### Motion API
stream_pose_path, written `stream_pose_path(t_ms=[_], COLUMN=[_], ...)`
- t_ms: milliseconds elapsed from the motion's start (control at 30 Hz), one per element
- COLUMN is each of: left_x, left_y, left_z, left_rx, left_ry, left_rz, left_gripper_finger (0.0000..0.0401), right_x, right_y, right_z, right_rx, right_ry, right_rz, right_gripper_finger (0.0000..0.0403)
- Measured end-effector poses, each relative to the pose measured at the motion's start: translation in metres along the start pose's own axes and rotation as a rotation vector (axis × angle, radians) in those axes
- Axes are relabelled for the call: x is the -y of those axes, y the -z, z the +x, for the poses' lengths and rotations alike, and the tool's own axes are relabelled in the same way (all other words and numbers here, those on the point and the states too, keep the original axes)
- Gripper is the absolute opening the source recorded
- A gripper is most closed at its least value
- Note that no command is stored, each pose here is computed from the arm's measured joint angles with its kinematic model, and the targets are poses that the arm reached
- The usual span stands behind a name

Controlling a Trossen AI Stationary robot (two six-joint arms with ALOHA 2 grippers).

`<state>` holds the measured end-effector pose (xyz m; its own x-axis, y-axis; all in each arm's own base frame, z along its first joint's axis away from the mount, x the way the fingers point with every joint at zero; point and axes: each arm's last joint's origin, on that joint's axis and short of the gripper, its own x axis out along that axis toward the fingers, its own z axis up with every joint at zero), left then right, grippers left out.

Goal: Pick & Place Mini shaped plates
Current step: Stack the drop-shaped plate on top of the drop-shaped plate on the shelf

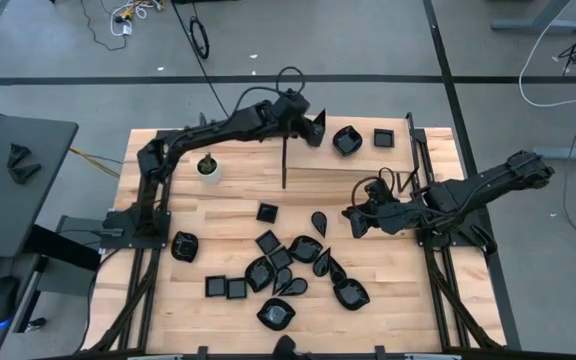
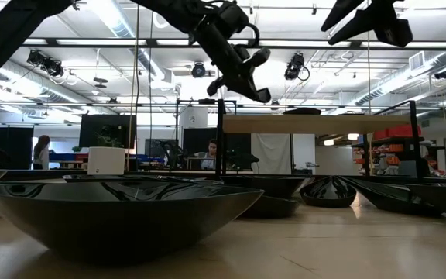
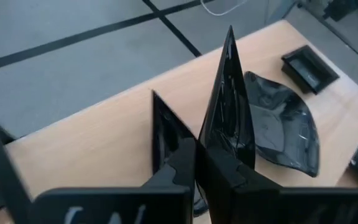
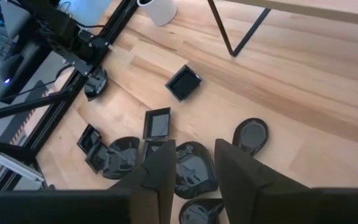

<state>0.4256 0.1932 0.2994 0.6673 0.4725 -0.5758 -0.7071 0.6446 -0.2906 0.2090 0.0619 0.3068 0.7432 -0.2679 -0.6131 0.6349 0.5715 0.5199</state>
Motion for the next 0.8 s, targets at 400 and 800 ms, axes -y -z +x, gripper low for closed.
stream_pose_path(t_ms=[400,800], left_x=[-0.002,-0.002], left_y=[0.008,0.013], left_z=[0.012,0.015], left_rx=[-0.026,-0.051], left_ry=[-0.030,-0.052], left_rz=[-0.004,0.005], left_gripper_finger=[0.0034,0.0099], right_x=[0.000,0.000], right_y=[-0.001,-0.001], right_z=[0.000,0.000], right_rx=[0.032,0.033], right_ry=[0.012,0.007], right_rz=[-0.004,-0.007], right_gripper_finger=[0.0114,0.0114])
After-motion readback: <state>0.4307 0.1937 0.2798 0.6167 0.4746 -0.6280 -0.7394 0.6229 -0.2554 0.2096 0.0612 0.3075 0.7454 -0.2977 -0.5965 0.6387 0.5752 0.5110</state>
